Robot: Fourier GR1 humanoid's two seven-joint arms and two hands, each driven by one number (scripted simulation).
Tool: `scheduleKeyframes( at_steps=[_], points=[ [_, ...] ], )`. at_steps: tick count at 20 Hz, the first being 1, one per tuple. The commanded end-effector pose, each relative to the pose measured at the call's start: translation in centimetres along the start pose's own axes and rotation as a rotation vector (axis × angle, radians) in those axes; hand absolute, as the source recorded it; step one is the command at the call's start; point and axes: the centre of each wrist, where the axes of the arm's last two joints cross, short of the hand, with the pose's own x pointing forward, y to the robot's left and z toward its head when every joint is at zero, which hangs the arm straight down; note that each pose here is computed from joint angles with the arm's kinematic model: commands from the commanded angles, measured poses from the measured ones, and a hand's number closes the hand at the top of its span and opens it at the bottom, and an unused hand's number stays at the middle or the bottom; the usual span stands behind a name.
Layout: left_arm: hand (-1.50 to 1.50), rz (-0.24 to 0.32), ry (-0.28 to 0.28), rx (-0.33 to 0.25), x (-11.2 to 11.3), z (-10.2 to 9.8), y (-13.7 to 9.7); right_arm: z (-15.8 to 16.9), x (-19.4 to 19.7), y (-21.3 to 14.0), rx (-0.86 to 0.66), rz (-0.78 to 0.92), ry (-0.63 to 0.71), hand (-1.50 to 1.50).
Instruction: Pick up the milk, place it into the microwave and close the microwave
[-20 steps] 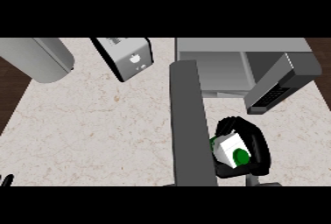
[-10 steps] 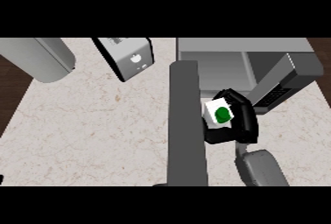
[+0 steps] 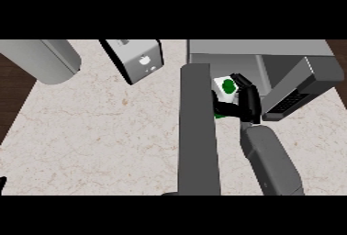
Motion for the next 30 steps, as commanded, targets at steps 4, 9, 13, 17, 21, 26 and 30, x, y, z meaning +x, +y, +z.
scheduleKeyframes(
  at_steps=[4,9,13,17,21,26,30],
  points=[
    [-1.50,-0.008,-0.005,-0.022,0.1,-1.6,0.8,-2.4,-2.1,-1.8,0.005,0.023,-0.029,1.50],
    [-1.50,0.013,0.006,-0.005,0.1,-1.5,0.6,-2.9,-1.9,1.7,0.012,0.109,-0.127,1.50],
    [-1.50,0.011,0.013,-0.031,-2.2,0.2,1.7,-3.3,-2.2,-0.1,-0.027,0.146,-0.166,1.50],
    [-1.50,0.015,0.008,-0.029,-2.0,-1.2,0.6,-4.7,-0.8,1.8,-0.027,0.285,-0.192,1.50],
    [-1.50,0.025,-0.007,-0.040,-1.6,-1.0,2.1,-5.9,0.2,0.7,-0.033,0.477,-0.254,1.50],
    [-1.50,0.023,-0.006,-0.056,-2.3,-2.1,1.8,-7.1,1.3,0.0,-0.069,0.631,-0.296,1.50],
    [-1.50,0.026,-0.001,-0.066,-2.3,-3.3,1.4,-6.8,0.9,0.1,-0.186,0.656,-0.267,1.50]
  ],
)
